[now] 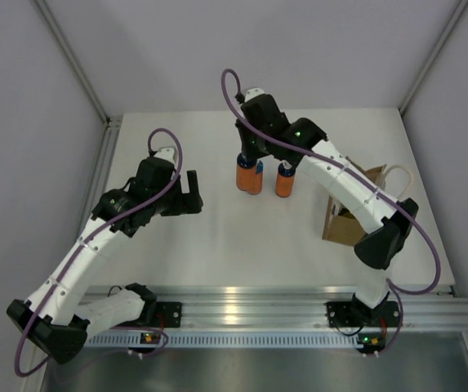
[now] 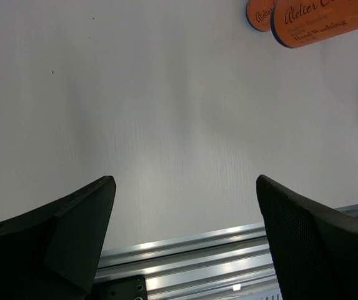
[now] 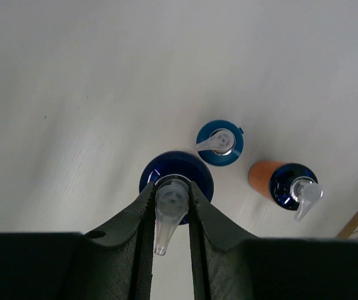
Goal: Take the personal care products out of the canvas bag
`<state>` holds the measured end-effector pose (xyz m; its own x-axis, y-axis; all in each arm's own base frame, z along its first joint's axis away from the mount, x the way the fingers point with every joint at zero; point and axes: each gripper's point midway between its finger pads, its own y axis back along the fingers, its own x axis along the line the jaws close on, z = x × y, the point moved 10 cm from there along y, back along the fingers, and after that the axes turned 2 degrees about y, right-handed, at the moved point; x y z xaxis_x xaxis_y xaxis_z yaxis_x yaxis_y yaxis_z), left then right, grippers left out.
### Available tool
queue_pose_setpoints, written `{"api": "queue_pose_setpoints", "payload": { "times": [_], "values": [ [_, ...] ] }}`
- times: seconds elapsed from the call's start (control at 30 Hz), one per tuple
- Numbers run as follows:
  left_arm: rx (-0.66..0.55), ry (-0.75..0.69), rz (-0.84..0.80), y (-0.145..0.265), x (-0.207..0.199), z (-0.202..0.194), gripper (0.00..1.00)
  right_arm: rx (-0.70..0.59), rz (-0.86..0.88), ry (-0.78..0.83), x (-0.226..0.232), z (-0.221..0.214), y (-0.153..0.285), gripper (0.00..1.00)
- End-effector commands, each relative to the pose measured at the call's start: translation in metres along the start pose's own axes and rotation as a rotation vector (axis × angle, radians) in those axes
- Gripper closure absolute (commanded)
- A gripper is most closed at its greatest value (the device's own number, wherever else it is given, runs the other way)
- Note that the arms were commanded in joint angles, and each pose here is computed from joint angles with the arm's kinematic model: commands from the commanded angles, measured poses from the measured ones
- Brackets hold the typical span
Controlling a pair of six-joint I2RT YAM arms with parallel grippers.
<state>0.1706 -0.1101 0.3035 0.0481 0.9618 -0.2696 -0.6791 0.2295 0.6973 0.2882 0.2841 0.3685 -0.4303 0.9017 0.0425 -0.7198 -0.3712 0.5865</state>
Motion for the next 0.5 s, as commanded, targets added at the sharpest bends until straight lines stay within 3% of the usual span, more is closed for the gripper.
{"api": "queue_pose_setpoints", "payload": {
  "times": [0.0,0.47],
  "values": [
    [-0.038,0.005,-0.019,0.001,-0.003,0.004,0.02,-0.249,0.068,-0.085,0.004,0.032,0.052,1.00],
    [-0.024,0.014,-0.019,-0.003,-0.004,0.004,0.02,-0.188,-0.057,-0.077,-0.017,-0.046,0.025,1.00]
  ]
}}
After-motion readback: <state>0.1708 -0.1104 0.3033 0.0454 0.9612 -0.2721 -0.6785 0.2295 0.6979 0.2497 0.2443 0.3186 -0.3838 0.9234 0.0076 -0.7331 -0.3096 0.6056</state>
